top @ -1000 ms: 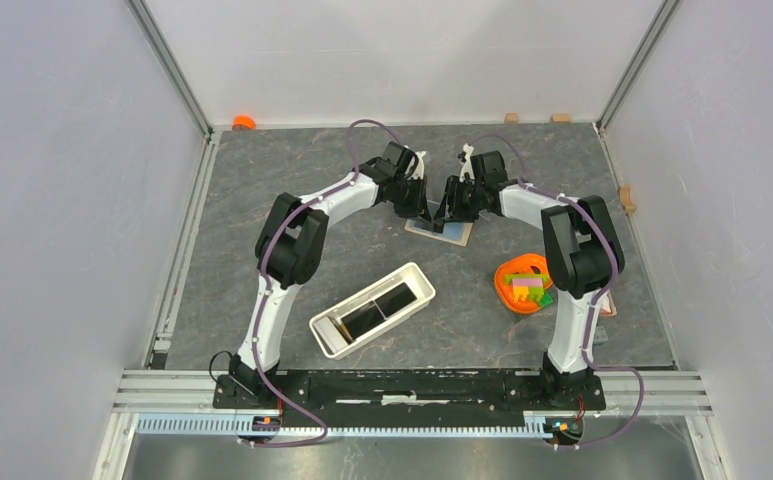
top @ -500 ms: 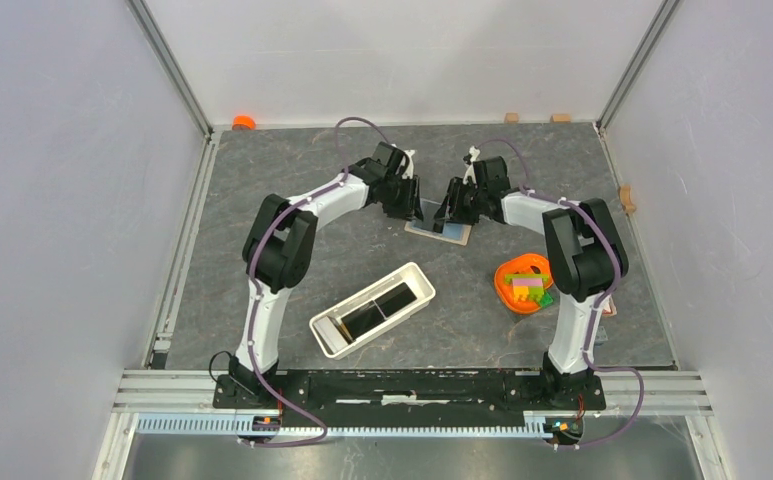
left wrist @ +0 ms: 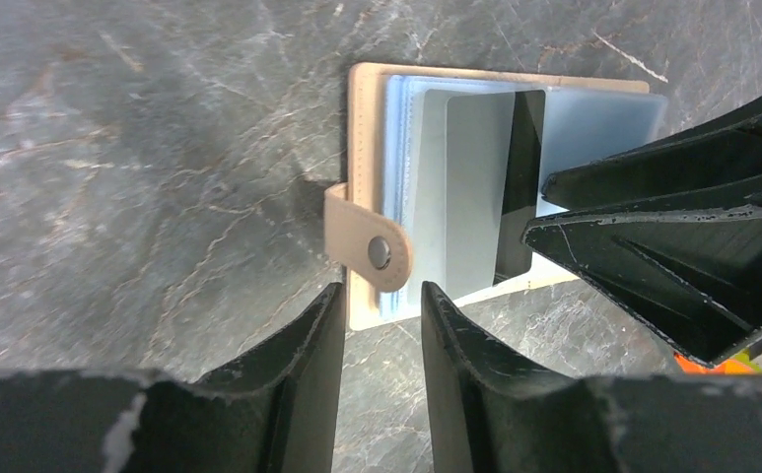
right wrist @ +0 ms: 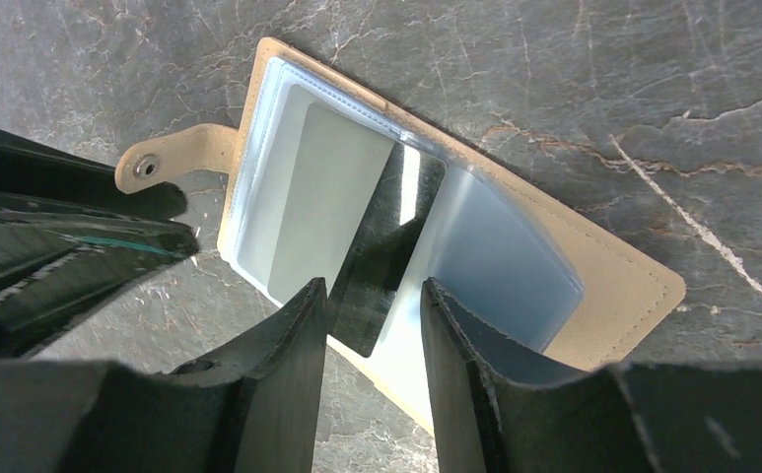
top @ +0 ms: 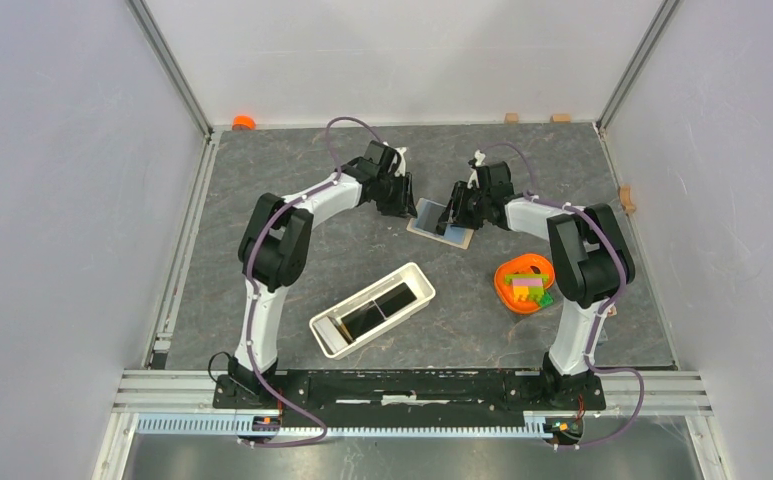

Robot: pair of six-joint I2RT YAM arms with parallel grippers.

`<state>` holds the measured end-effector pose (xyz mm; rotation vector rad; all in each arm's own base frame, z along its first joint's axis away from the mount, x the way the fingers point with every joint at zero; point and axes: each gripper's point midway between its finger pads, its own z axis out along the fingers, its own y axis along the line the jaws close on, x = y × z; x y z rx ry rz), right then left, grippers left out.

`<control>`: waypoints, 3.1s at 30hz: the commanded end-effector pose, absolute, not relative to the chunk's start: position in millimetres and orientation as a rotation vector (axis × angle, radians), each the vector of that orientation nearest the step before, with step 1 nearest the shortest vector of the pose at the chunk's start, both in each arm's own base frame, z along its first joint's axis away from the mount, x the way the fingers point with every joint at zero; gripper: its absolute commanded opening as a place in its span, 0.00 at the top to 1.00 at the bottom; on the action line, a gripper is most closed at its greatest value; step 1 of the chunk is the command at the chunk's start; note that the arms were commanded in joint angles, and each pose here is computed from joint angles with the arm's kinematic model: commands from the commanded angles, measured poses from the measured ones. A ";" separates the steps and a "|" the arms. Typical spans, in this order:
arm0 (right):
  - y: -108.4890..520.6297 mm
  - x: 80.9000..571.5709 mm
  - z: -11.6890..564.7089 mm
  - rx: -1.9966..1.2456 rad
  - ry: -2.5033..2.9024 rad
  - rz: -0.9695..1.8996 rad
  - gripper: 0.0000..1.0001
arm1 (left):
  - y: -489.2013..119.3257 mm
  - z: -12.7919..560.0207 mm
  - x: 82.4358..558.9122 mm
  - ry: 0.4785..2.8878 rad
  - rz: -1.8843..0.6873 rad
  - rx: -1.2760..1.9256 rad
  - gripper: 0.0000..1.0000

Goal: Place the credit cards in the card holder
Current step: Insert the credit card into the card holder, then pick up the credit card from the storage box.

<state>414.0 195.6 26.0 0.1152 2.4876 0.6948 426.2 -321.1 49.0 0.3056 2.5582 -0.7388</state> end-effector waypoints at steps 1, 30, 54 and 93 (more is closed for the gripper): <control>198.8 416.5 33.7 0.129 2.450 0.705 0.55 | -339.4 33.9 416.9 2.577 -0.854 0.313 0.61; 236.4 433.2 53.5 0.092 2.357 0.842 0.60 | -374.1 37.4 386.2 2.567 -1.027 0.334 0.69; 272.2 277.8 158.9 -0.555 2.145 0.800 0.27 | -115.3 179.0 367.1 2.347 -0.451 -0.010 0.02; 491.6 103.9 62.1 -1.118 2.306 0.478 0.05 | -47.5 212.3 353.6 2.215 -0.225 -0.149 0.00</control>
